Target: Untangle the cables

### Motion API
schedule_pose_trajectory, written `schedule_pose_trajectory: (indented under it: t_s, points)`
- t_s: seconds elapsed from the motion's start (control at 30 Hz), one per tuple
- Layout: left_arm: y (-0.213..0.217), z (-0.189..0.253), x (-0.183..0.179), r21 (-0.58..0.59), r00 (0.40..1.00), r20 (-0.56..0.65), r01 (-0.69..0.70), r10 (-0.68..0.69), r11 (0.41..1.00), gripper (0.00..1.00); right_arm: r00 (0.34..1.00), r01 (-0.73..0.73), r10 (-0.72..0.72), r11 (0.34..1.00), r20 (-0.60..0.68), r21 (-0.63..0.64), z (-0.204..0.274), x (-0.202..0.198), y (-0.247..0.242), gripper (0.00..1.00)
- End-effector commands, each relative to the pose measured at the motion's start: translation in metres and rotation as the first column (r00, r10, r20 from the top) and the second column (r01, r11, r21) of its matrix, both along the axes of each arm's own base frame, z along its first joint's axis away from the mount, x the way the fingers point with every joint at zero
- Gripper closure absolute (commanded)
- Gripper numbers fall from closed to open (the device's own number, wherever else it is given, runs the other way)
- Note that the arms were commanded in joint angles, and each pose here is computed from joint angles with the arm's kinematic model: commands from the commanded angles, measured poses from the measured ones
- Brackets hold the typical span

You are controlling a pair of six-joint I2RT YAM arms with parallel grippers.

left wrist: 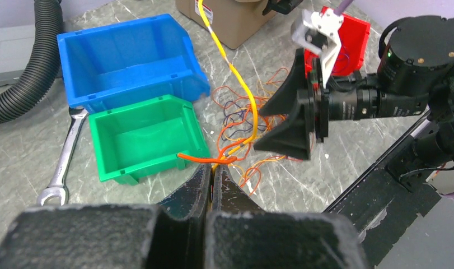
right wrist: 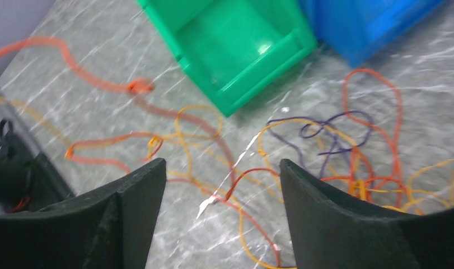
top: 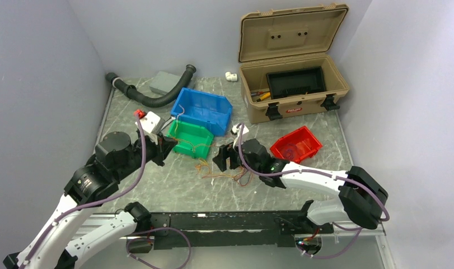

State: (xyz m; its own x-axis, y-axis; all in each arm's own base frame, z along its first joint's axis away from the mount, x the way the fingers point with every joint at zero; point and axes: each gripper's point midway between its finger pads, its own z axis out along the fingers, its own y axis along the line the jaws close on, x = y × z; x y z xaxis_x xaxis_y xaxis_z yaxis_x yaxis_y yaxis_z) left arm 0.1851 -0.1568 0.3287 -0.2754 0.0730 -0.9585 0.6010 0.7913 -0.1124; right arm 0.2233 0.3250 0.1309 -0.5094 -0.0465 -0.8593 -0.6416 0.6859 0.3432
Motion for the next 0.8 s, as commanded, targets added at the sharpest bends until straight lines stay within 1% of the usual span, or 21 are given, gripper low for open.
schedule_pose_trajectory:
  t_s: [0.0,0.03,0.07,0.1,0.13,0.17,0.23,0.3,0.4,0.43,0.47,0.53,0.57,0.6,0.7,0.77]
  points:
    - [0.000,0.007,-0.008,-0.044,0.999,0.025,0.023,-0.022,0.999,1.00,0.966,0.241,-0.247,0.968,0.082,0.071,0.039,0.044,-0.011,0.29]
    - [0.001,0.007,-0.009,-0.049,0.999,0.030,0.021,-0.019,0.999,1.00,0.967,0.233,-0.238,0.970,0.088,0.064,0.040,0.044,-0.010,0.40]
    - [0.003,0.009,-0.010,-0.053,0.999,0.037,0.018,-0.016,0.998,1.00,0.972,0.213,-0.218,0.975,0.093,0.056,0.039,0.043,-0.007,0.64]
    - [0.005,0.010,-0.010,-0.053,0.999,0.043,0.008,-0.006,0.999,1.00,0.977,0.187,-0.192,0.981,0.095,0.059,0.042,0.041,-0.003,0.95]
    - [0.006,0.009,-0.010,-0.053,0.999,0.042,0.008,-0.005,0.999,1.00,0.981,0.162,-0.167,0.985,0.096,0.060,0.044,0.038,0.001,1.00]
    - [0.006,0.008,-0.011,-0.053,0.999,0.035,0.006,-0.004,0.999,1.00,0.982,0.146,-0.154,0.986,0.106,0.075,0.052,0.036,0.001,1.00]
    - [0.014,0.002,-0.005,-0.032,0.998,0.019,-0.053,0.054,0.998,1.00,0.985,0.104,-0.119,0.988,0.123,0.116,0.073,0.029,0.003,1.00]
    - [0.021,-0.009,0.000,0.001,0.994,-0.016,-0.105,0.105,0.994,1.00,0.984,0.070,-0.093,0.987,0.154,0.148,0.102,0.022,0.001,1.00]
    - [0.028,-0.023,0.007,0.024,0.981,-0.065,-0.182,0.184,0.983,0.99,0.979,-0.009,-0.030,0.983,0.202,0.185,0.159,0.009,0.000,1.00]
    - [0.028,-0.026,0.008,0.023,0.979,-0.073,-0.190,0.191,0.982,0.90,0.976,-0.046,0.001,0.978,0.217,0.202,0.179,0.002,0.001,1.00]
    - [0.025,-0.028,0.008,0.018,0.981,-0.075,-0.178,0.179,0.984,0.68,0.973,-0.068,0.019,0.976,0.230,0.209,0.197,-0.003,0.000,1.00]
    - [0.016,-0.028,0.005,-0.004,0.989,-0.074,-0.130,0.129,0.992,0.20,0.964,-0.111,0.049,0.968,0.262,0.225,0.233,-0.012,-0.003,1.00]
    - [0.012,-0.027,0.003,-0.019,0.992,-0.070,-0.106,0.105,0.994,0.08,0.960,-0.117,0.051,0.966,0.276,0.230,0.249,-0.013,-0.005,1.00]
    - [0.008,-0.025,0.002,-0.033,0.995,-0.063,-0.085,0.082,0.996,0.01,0.955,-0.118,0.045,0.964,0.292,0.237,0.265,-0.014,-0.007,1.00]
    - [-0.004,-0.018,-0.001,-0.078,0.999,-0.032,-0.017,0.015,0.997,0.01,0.945,-0.123,0.038,0.962,0.325,0.245,0.297,-0.015,-0.011,1.00]
    - [-0.020,-0.012,-0.007,-0.122,0.997,-0.009,0.072,-0.074,0.990,0.01,0.939,-0.122,0.026,0.957,0.343,0.263,0.315,-0.014,-0.012,1.00]
